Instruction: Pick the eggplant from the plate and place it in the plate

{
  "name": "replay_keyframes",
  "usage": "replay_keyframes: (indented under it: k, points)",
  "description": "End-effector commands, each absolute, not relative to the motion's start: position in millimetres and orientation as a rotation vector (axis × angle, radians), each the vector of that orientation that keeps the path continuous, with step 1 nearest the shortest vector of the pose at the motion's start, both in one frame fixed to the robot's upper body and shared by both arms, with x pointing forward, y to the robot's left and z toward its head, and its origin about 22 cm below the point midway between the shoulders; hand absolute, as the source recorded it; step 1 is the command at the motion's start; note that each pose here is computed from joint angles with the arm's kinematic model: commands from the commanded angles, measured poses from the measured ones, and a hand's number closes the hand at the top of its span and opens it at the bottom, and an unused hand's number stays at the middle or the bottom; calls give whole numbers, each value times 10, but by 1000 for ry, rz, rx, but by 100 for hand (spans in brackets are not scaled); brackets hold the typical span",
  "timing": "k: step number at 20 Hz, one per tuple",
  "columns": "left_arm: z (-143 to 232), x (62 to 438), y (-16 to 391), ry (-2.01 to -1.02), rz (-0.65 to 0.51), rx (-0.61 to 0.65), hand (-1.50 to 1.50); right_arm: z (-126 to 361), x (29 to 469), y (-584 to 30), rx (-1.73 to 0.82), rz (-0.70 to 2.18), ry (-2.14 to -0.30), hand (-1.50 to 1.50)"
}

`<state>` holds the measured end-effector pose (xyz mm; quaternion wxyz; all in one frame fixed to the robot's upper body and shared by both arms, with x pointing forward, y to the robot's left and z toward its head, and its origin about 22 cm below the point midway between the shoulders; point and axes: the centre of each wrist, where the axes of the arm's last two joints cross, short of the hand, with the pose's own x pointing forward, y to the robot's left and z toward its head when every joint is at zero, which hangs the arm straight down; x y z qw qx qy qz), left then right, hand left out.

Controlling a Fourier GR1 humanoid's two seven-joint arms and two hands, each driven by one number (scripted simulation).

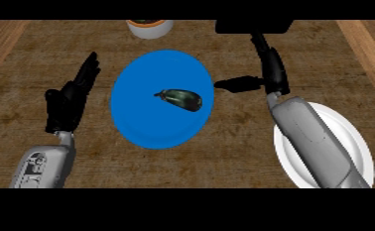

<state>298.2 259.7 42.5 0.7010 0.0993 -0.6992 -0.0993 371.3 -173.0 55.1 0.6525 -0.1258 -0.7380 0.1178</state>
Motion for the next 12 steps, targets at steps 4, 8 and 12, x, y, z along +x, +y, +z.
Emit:
replay_keyframes:
  k: [4, 8, 12]
  points:
    - [569, 3021, 2512, -1564, -228, 233, 0, 522, 3617, -2453, -299, 312, -1673, -150]
    - [453, 2989, 2637, -1553, -217, 216, 0, 558, 3634, -2633, -256, 273, -1669, -150]
    - [385, 3078, 2606, -1560, -224, 218, 0, 236, 3643, -2734, -275, 295, -1658, -150]
